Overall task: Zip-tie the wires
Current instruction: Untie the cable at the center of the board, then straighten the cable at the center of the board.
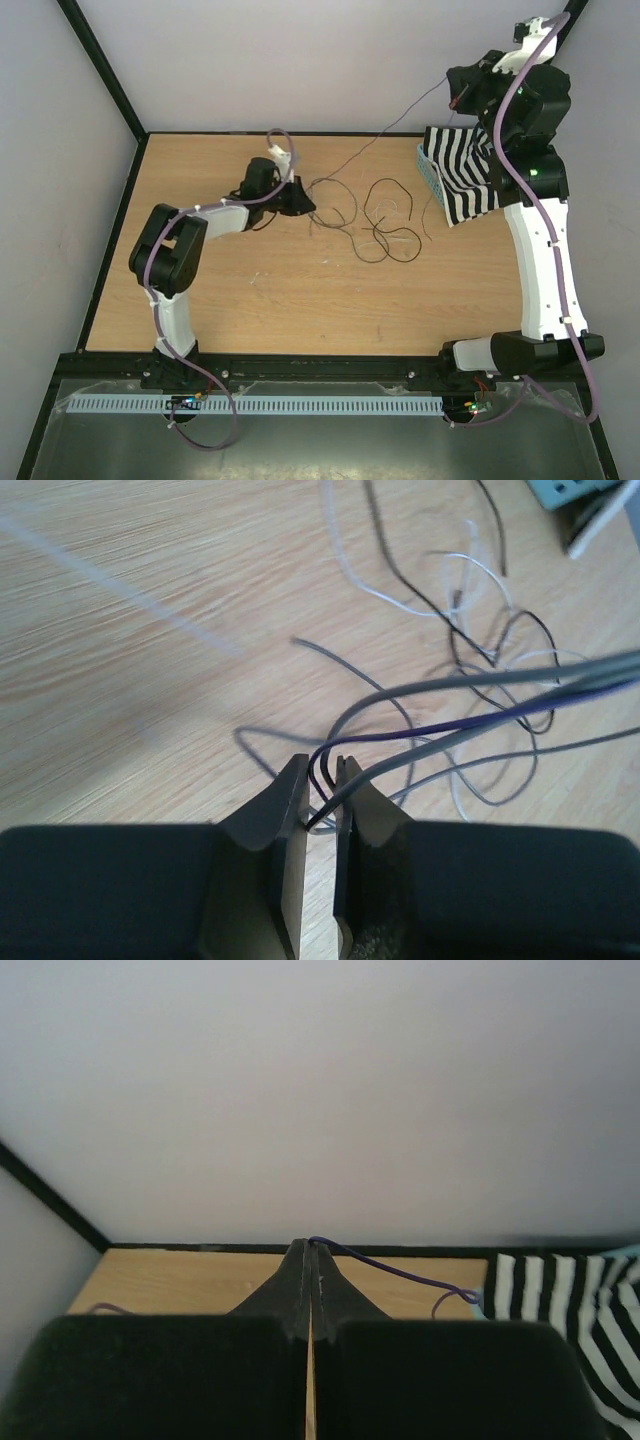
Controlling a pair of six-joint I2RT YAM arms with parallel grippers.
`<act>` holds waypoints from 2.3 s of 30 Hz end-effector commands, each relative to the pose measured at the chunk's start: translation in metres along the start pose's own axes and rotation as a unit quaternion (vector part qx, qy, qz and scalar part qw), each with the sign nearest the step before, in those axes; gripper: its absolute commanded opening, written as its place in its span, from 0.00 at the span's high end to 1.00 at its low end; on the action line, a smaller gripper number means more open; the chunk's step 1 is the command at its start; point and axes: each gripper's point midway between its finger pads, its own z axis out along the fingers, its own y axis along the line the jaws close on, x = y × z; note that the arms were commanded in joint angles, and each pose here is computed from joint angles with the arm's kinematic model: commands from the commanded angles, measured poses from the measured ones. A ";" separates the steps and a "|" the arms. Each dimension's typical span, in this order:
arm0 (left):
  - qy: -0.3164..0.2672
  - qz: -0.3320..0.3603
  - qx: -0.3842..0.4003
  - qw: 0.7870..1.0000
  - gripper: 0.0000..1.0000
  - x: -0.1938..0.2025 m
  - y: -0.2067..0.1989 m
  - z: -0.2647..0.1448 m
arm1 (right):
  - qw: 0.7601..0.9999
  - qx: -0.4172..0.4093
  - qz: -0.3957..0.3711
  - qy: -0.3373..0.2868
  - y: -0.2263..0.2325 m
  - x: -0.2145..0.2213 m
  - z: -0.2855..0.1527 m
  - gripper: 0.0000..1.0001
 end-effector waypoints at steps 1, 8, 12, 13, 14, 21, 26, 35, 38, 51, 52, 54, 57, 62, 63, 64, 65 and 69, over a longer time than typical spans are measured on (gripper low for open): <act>-0.031 -0.038 -0.020 0.999 0.80 -0.020 0.019 -0.021 | 0.996 0.077 -0.031 -0.025 -0.028 -0.013 -0.011 1.00; -0.051 -0.088 -0.071 0.992 0.78 -0.029 0.067 -0.036 | 0.984 0.166 -0.066 -0.029 -0.059 -0.021 -0.026 1.00; -0.067 -0.106 -0.091 0.988 0.79 -0.040 0.090 -0.045 | 0.971 0.216 -0.092 -0.042 -0.074 -0.036 -0.044 1.00; -0.072 -0.108 -0.096 0.987 0.80 -0.042 0.095 -0.047 | 0.968 0.227 -0.096 -0.045 -0.077 -0.038 -0.049 1.00; -0.077 -0.111 -0.103 0.986 0.82 -0.046 0.100 -0.049 | 0.966 0.235 -0.099 -0.045 -0.079 -0.039 -0.052 1.00; -0.095 -0.144 -0.151 0.974 0.85 -0.059 0.140 -0.071 | 0.934 0.331 -0.131 -0.042 -0.109 -0.044 -0.087 1.00; -0.110 -0.159 -0.140 0.971 0.88 -0.072 0.145 -0.086 | 0.958 0.259 -0.119 -0.028 -0.088 -0.031 -0.077 1.00; -0.100 -0.114 -0.072 0.986 0.80 -0.085 0.087 -0.073 | 0.998 -0.045 -0.039 0.004 0.024 -0.018 -0.050 1.00; -0.120 -0.093 -0.064 0.986 0.74 -0.099 0.071 -0.093 | 0.994 -0.106 -0.019 -0.006 0.052 -0.034 -0.059 1.00; -0.191 -0.078 0.027 0.978 0.30 -0.120 -0.039 -0.191 | 0.959 -0.270 0.090 -0.003 0.113 -0.046 -0.063 1.00; -0.182 -0.105 0.033 0.977 0.30 -0.107 -0.042 -0.191 | 0.958 -0.272 0.092 -0.005 0.114 -0.047 -0.063 1.00; -0.165 -0.156 0.038 0.973 0.30 -0.083 -0.046 -0.191 | 0.956 -0.278 0.095 -0.006 0.116 -0.048 -0.063 1.00; -0.145 -0.206 0.046 0.967 0.30 -0.055 -0.054 -0.191 | 0.953 -0.287 0.097 -0.001 0.118 -0.046 -0.063 1.00; -0.128 -0.116 0.090 0.981 0.21 -0.036 -0.097 -0.193 | 0.949 -0.297 0.104 0.004 0.122 -0.045 -0.071 1.00; -0.127 -0.104 0.092 0.982 0.19 -0.031 -0.103 -0.192 | 0.949 -0.298 0.104 0.004 0.123 -0.045 -0.072 1.00; -0.126 -0.102 0.092 0.982 0.17 -0.026 -0.107 -0.192 | 0.949 -0.298 0.104 0.001 0.123 -0.047 -0.075 1.00; -0.125 -0.106 0.089 0.982 0.16 -0.022 -0.108 -0.191 | 0.949 -0.299 0.103 0.000 0.124 -0.048 -0.077 1.00; -0.106 -0.140 0.090 0.980 0.14 -0.003 -0.119 -0.182 | 0.948 -0.299 0.105 -0.006 0.126 -0.051 -0.084 1.00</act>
